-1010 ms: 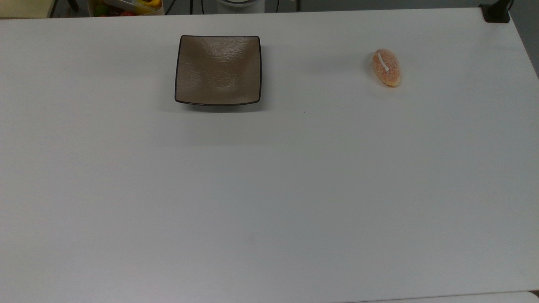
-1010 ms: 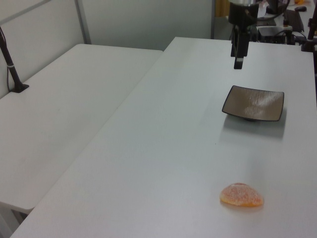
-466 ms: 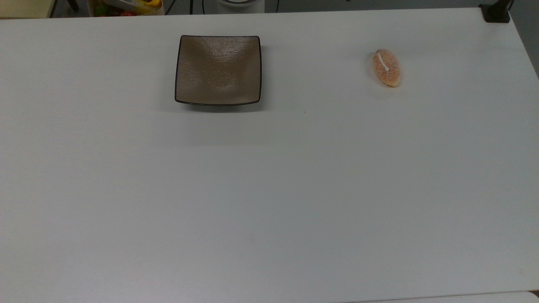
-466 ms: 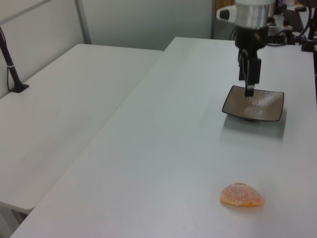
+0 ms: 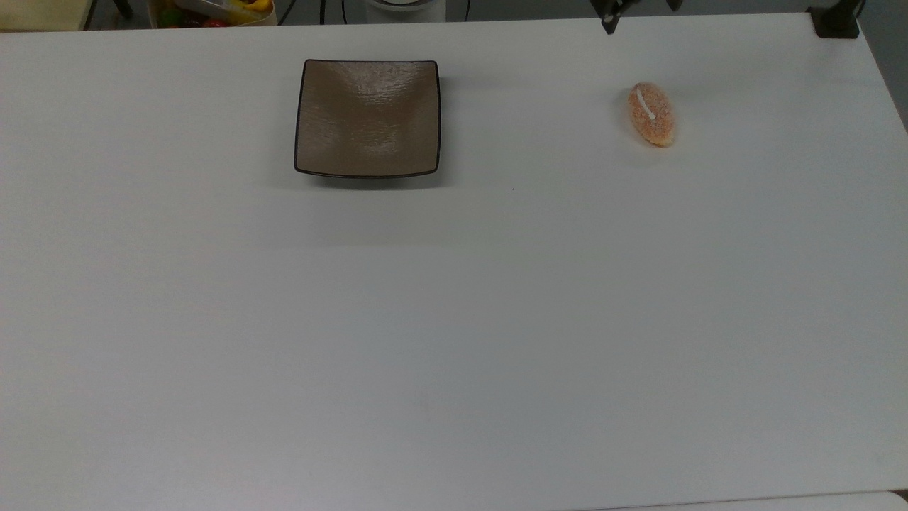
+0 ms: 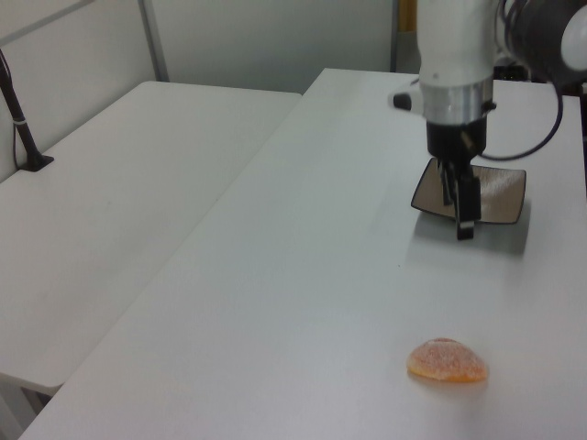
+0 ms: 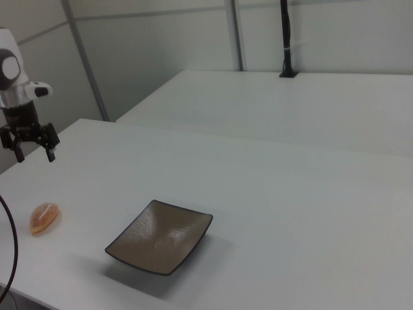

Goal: Bread is placed on a ceramic plate
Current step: 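Lower the gripper down onto the orange bread roll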

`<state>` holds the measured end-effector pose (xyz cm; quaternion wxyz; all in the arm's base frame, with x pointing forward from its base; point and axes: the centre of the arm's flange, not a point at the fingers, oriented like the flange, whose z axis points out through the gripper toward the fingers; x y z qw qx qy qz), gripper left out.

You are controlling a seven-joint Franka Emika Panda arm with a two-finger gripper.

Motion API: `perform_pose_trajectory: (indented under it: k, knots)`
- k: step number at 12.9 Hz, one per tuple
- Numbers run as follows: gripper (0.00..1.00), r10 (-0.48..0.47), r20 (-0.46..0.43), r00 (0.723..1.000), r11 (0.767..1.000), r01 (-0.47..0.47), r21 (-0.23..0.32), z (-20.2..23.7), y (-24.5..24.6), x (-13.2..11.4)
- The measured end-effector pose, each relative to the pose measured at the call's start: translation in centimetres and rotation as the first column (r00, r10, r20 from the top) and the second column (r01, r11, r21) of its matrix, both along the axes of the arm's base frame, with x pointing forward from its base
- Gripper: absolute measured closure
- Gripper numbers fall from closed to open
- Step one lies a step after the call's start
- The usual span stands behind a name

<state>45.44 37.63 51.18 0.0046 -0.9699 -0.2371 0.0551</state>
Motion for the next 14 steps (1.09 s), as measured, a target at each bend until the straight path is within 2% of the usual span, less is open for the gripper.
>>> perform_pose_trajectory:
  k: [4, 8, 14]
  knots:
    - [0.0, 0.035, -0.049, 0.998, 0.999, -0.037, -0.027, -6.8, 2.8, -0.3]
    - [0.0, 0.06, -0.087, 0.994, 0.997, -0.064, -0.044, -11.8, 4.8, -0.9]
    - [0.0, 0.045, -0.088, 0.995, 0.998, -0.048, -0.037, -16.2, 6.7, -2.0]
